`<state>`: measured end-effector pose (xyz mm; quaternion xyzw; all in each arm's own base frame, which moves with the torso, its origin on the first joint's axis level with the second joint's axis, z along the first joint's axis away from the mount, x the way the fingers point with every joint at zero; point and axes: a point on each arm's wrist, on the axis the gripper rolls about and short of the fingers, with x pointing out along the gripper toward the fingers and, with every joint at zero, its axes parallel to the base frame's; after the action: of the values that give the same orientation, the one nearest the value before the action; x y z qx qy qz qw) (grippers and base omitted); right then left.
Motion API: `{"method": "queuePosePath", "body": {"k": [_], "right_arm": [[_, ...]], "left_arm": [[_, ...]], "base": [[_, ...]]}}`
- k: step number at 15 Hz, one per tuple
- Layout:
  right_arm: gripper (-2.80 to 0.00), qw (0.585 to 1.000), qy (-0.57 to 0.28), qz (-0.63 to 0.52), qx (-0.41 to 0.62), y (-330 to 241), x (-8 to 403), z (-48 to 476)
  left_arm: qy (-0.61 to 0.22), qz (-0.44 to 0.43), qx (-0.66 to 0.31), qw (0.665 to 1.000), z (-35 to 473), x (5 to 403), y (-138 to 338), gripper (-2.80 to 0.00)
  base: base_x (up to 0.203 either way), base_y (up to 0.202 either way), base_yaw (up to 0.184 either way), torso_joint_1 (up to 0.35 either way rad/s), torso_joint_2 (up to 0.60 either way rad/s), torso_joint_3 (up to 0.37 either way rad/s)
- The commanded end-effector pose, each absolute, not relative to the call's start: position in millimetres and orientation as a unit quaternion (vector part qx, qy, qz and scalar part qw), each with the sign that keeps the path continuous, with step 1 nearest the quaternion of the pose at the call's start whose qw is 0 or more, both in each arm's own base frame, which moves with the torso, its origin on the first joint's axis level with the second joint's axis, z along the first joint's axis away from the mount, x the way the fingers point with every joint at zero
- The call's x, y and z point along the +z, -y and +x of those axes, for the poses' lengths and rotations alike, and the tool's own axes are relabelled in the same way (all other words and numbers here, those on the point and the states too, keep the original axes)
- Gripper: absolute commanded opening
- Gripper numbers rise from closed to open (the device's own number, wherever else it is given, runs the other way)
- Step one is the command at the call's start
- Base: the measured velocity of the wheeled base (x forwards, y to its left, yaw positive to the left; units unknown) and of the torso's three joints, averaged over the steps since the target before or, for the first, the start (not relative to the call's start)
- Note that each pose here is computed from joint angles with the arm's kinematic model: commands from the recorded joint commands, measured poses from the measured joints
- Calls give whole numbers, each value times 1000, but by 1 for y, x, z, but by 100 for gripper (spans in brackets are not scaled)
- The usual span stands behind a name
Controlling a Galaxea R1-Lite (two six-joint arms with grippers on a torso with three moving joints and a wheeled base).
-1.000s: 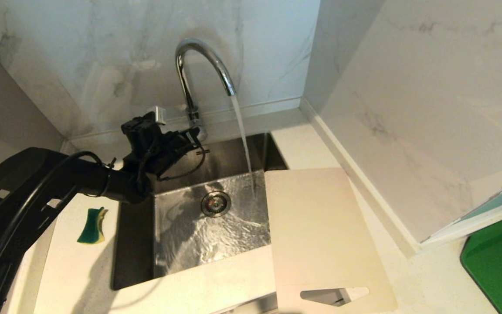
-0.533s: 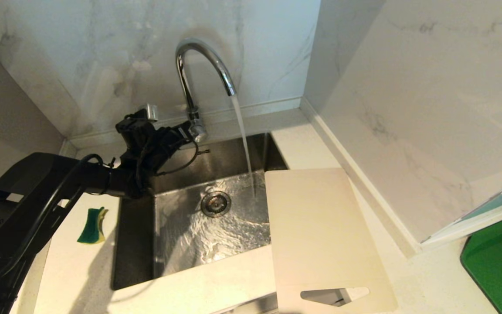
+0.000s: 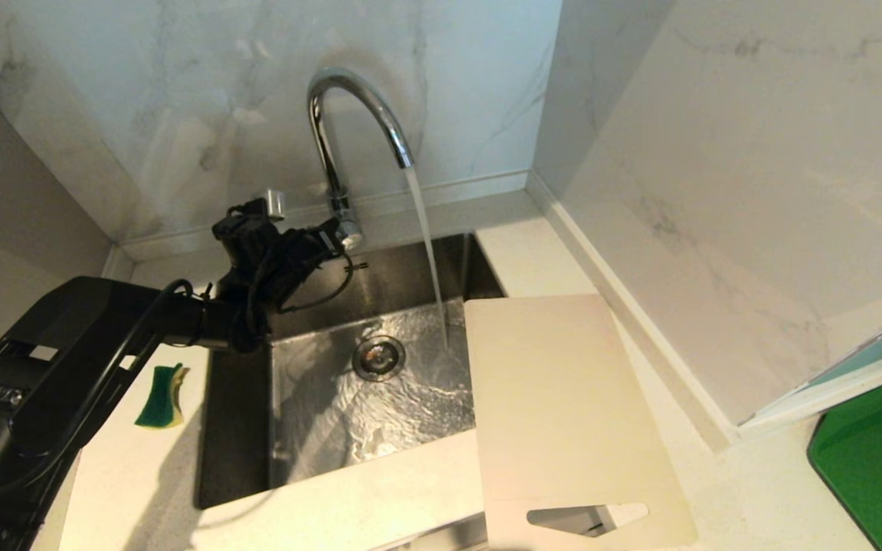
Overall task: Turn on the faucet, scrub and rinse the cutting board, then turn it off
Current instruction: Turn off the tap
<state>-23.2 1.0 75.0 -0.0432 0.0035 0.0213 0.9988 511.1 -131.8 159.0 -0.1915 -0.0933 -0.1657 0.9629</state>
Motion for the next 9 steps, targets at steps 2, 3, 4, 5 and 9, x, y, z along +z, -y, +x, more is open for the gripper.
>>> {"method": "queuePosePath", "body": {"k": [2, 3, 4, 5, 9], "right_arm": [[-280, 999, -4, -44, 22, -1, 75, -23], [-280, 999, -4, -44, 22, -1, 75, -23], [-280, 999, -4, -46, 22, -1, 75, -23], [-280, 999, -5, -47, 23, -1, 75, -23], [-280, 999, -4, -47, 22, -1, 75, -23]], "left_arm": [[98, -176, -156, 967, 514, 156, 123, -280], [102, -167, -152, 969, 516, 156, 119, -280], [111, -164, -151, 969, 518, 160, 117, -280], [117, -162, -146, 969, 522, 160, 111, -280], [112, -160, -135, 971, 526, 154, 102, -280]], "base": [[0, 0, 0, 0, 0, 0], [0, 0, 0, 0, 0, 0], [0, 0, 0, 0, 0, 0], [0, 0, 0, 0, 0, 0], [0, 0, 0, 0, 0, 0]]}}
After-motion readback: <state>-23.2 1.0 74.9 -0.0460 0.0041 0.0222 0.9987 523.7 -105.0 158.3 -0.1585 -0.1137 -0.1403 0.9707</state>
